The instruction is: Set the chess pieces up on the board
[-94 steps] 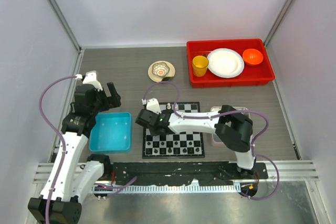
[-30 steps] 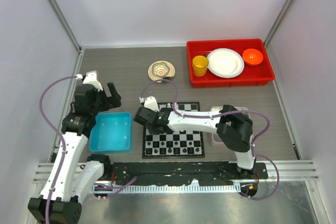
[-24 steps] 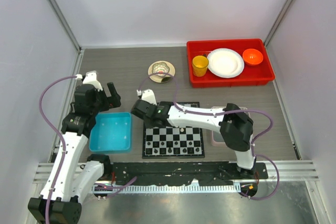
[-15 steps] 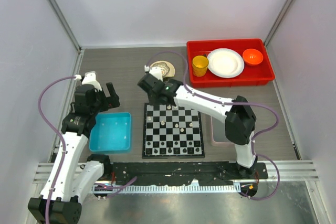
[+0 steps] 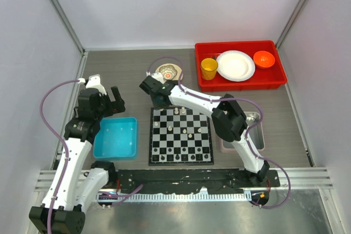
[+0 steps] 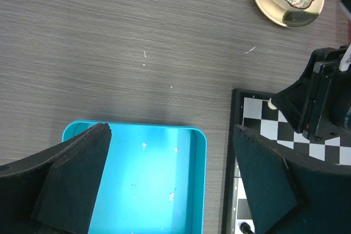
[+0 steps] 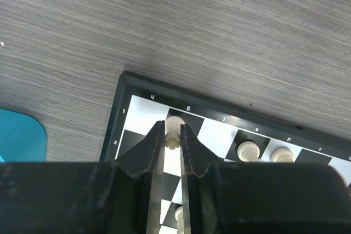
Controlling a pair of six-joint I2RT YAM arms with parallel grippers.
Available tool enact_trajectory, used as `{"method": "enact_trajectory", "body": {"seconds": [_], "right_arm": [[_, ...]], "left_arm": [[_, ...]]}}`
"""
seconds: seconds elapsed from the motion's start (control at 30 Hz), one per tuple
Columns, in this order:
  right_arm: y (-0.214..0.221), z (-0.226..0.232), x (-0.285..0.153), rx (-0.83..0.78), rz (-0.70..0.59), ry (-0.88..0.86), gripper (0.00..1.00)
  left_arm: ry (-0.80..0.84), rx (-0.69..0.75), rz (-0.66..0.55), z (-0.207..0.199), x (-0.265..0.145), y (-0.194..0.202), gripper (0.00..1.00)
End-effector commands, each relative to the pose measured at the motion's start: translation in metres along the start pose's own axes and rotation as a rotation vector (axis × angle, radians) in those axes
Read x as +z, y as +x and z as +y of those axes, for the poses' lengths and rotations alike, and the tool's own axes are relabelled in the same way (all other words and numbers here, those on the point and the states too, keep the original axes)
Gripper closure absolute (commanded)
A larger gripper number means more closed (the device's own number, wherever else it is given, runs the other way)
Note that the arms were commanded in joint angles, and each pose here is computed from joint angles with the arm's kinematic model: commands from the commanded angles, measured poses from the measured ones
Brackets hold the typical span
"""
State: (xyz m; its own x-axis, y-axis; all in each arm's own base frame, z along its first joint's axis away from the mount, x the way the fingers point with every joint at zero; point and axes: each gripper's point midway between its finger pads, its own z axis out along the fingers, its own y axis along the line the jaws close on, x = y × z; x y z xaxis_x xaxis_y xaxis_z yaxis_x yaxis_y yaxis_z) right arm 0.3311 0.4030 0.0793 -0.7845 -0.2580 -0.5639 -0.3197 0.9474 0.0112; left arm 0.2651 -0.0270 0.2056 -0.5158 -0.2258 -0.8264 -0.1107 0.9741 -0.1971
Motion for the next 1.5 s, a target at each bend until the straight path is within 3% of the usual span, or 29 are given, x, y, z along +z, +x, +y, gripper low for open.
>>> {"method": "enact_trajectory", "body": {"seconds": [0.0, 1.47], "right_arm": [[-0.006, 0.004, -0.01, 0.014, -0.024, -0.02, 0.99], [0.003, 0.033, 0.018, 0.01, 0.009, -0.081, 0.99]], "left_arm": [[0.01, 0.006, -0.03, -0.003, -0.004, -0.008, 0.02], [0.019, 0.008, -0.025, -0.004, -0.003, -0.006, 0.01]]}}
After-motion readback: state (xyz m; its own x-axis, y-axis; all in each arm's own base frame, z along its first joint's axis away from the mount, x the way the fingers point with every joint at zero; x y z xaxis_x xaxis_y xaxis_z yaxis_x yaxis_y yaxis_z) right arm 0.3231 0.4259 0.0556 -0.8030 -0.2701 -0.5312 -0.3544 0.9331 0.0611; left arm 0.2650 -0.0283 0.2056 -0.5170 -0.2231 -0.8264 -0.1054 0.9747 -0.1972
